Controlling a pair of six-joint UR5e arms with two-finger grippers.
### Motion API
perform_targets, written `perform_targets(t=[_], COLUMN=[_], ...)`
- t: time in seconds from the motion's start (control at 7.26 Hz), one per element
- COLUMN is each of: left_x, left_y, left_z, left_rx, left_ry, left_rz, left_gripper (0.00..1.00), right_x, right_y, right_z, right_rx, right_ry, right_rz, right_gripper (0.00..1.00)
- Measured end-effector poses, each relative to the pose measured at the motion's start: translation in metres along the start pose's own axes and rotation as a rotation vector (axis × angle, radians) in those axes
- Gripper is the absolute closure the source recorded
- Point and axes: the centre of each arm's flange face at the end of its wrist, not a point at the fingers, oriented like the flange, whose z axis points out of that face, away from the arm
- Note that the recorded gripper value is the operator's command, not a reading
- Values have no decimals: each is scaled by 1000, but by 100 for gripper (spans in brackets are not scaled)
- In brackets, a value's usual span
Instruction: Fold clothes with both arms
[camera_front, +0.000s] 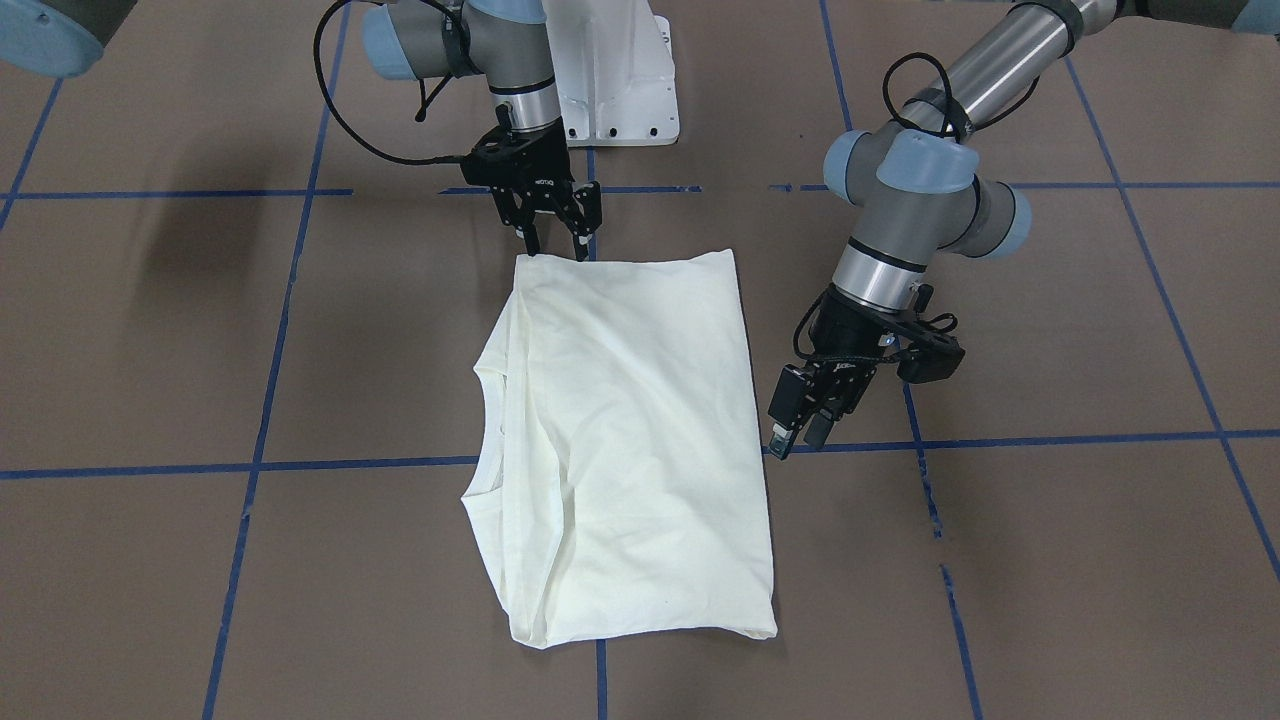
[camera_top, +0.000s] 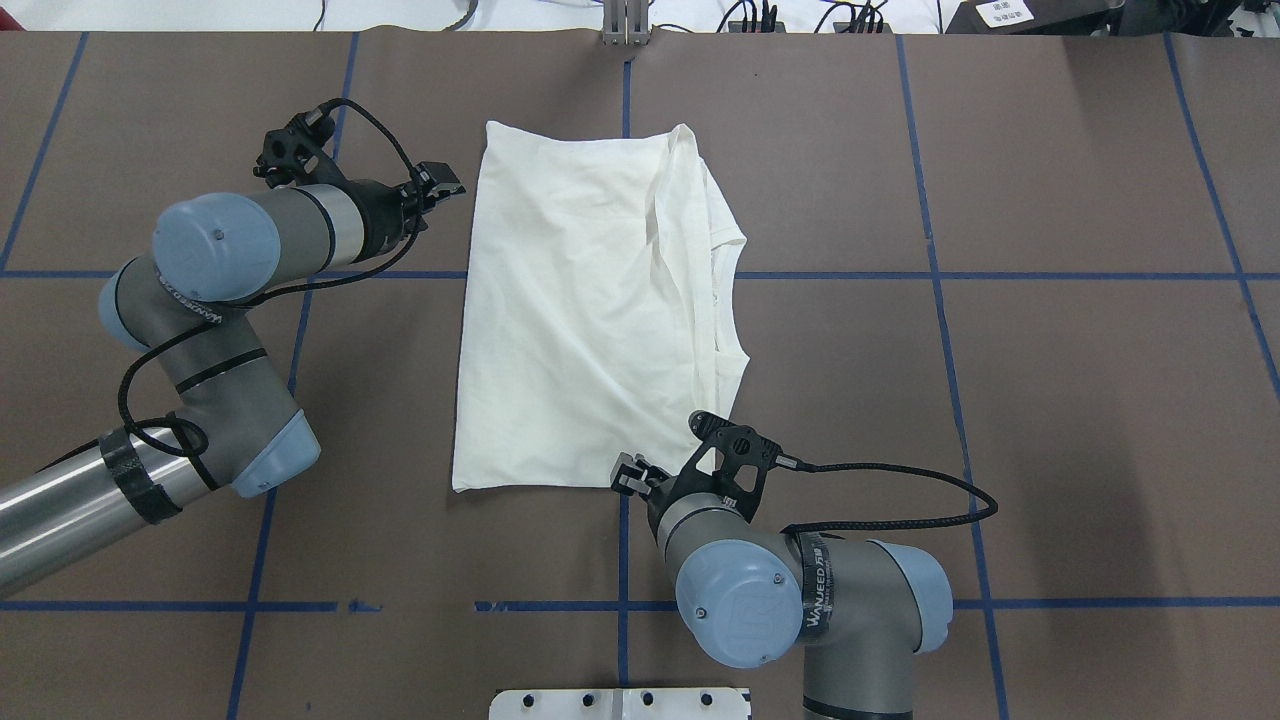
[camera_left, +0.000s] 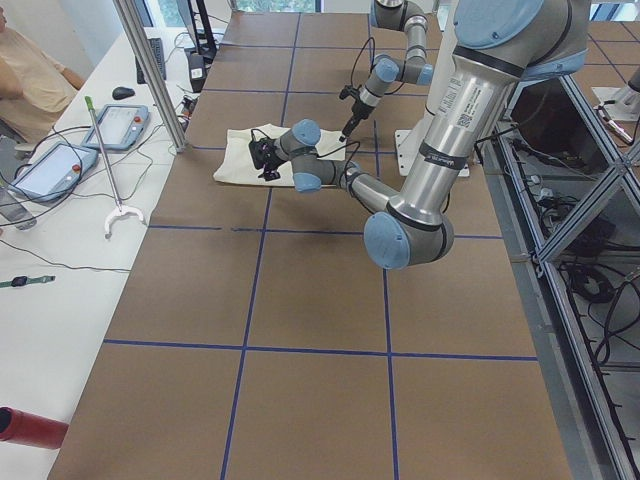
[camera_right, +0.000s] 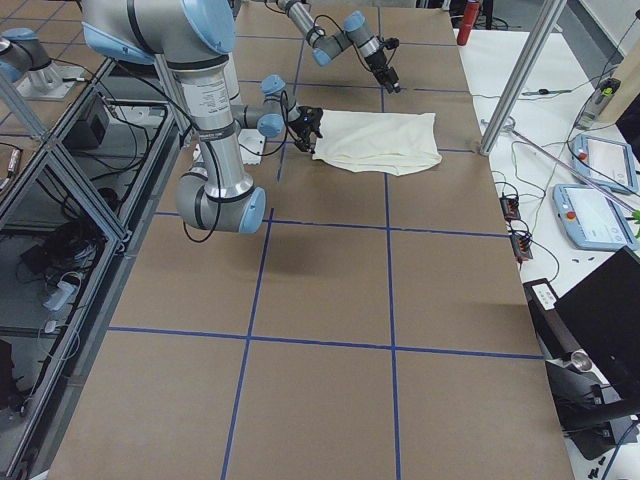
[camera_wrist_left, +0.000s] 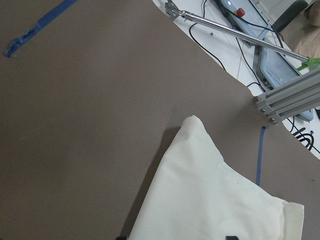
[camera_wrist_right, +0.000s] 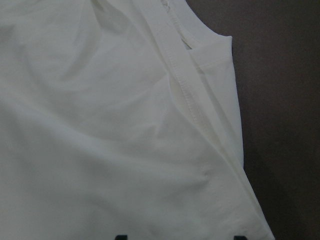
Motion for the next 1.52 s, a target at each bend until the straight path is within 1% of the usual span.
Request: perform_targets(t=[0.28, 0.55, 0.69, 0.96, 1.1, 1.24, 1.38, 1.52], left_x=[1, 1, 2, 3, 3, 3, 2, 0], left_y=[0, 0, 0, 0, 0, 0, 0, 0], left_z=[-1, -1, -2, -2, -3, -3, -2, -2], left_rx=[0, -1, -1, -1, -1, -1, -1, -1], left_ry=[2, 3, 5, 7, 8, 7, 5, 3], left_rz=[-4, -8, -8, -8, -8, -9, -8, -9], left_gripper=[28, 28, 28, 27, 28, 28, 28, 28], right_x=[2, 13, 18, 22, 22, 22, 21, 20], right_y=[-15, -20, -18, -16, -16, -16, -16, -17], right_z=[5, 13, 17, 21, 21, 21, 21, 21], right_rx=[22, 32, 32, 29, 28, 27, 26, 26], right_ry=[8, 30, 40, 51, 52, 51, 50, 48], right_rz=[11, 6, 1, -4, -5, -4, -3, -1], right_gripper=[23, 23, 28, 55, 84, 97, 100, 100])
